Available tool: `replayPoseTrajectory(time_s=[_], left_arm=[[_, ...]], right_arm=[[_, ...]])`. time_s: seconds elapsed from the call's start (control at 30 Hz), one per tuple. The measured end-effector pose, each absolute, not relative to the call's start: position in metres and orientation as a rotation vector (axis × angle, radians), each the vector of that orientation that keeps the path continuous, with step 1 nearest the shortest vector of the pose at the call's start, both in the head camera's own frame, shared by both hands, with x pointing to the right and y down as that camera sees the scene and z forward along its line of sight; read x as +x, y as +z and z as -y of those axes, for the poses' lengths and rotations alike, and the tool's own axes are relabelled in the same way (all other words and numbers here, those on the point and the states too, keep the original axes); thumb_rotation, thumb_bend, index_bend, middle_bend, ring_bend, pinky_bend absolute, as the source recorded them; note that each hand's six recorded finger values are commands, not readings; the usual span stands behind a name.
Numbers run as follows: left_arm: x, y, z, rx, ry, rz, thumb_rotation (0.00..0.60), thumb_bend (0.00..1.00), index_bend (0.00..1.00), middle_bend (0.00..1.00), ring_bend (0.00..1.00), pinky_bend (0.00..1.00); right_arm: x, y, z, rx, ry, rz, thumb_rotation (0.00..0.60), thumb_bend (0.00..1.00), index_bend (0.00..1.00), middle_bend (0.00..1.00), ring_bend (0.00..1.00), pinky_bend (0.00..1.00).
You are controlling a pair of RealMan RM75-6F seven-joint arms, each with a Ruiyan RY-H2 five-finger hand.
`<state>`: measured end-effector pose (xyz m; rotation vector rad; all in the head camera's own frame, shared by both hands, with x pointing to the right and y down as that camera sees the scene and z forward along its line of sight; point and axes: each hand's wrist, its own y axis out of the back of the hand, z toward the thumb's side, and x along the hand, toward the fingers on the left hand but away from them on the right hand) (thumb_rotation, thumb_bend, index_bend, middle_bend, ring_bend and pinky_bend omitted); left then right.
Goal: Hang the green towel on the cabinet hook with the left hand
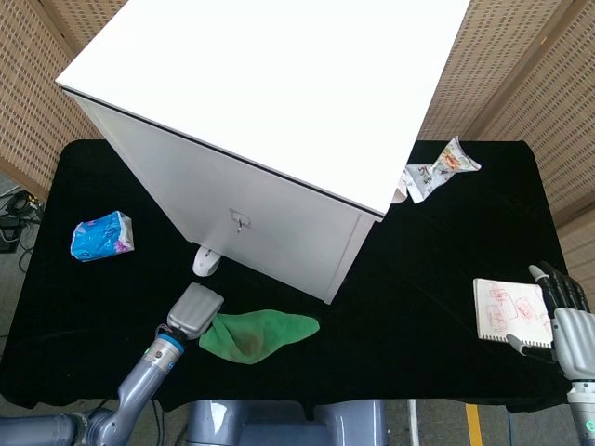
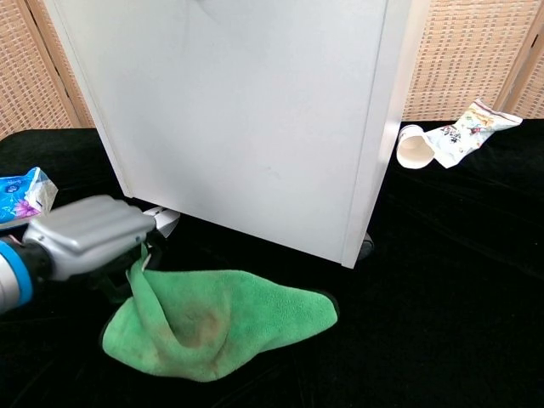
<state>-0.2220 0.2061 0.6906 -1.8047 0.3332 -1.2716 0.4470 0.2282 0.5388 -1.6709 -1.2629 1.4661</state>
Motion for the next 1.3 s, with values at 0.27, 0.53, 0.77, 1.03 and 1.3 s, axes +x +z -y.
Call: replayPoseTrajectory(time_s=[0.27, 0.53, 0.77, 1.03, 1.3], left_arm=[[-0.223, 0.622, -0.192, -1.632, -0.972, -0.425, 0.6, 0.56, 0.91, 0.91, 0.68, 0.56], [-0.224, 0.557, -0.176, -1.474, -0.761, -0.539, 0.6, 0.56, 0.91, 0.91, 0.68, 0.56], [-0.21, 0.54, -0.164, -1.427, -0.751, -0.621, 0.6, 0.55, 0.91, 0.91, 0.68, 0.58], [-0.185, 0.529, -0.149, -1.38, -0.762, -0.654, 0.6, 0.55, 0.91, 0.91, 0.68, 0.58], [-0.166, 0.525, -0.141, -1.373, -0.776, -0.654, 0.6, 0.55, 0.91, 0.91, 0.68, 0.58]], right_arm=[[0.444, 0.54, -0.229, -1.669, 1.469, 1.252, 0.6, 0.11, 0.0, 0.0, 0.0, 0.0], [0.444, 0.541, -0.229, -1.667, 1.471, 1.253, 0.6, 0.11, 0.0, 0.0, 0.0, 0.0], [0.446, 0.54, -0.229, -1.666, 1.476, 1.26, 0.6, 0.11, 0.0, 0.0, 0.0, 0.0], [0.446, 0.54, -0.229, -1.671, 1.473, 1.265, 0.6, 0.11, 0.0, 0.0, 0.0, 0.0], [0.446, 0.538, -0.228, -1.677, 1.465, 1.269, 0.6, 0.11, 0.0, 0.0, 0.0, 0.0]])
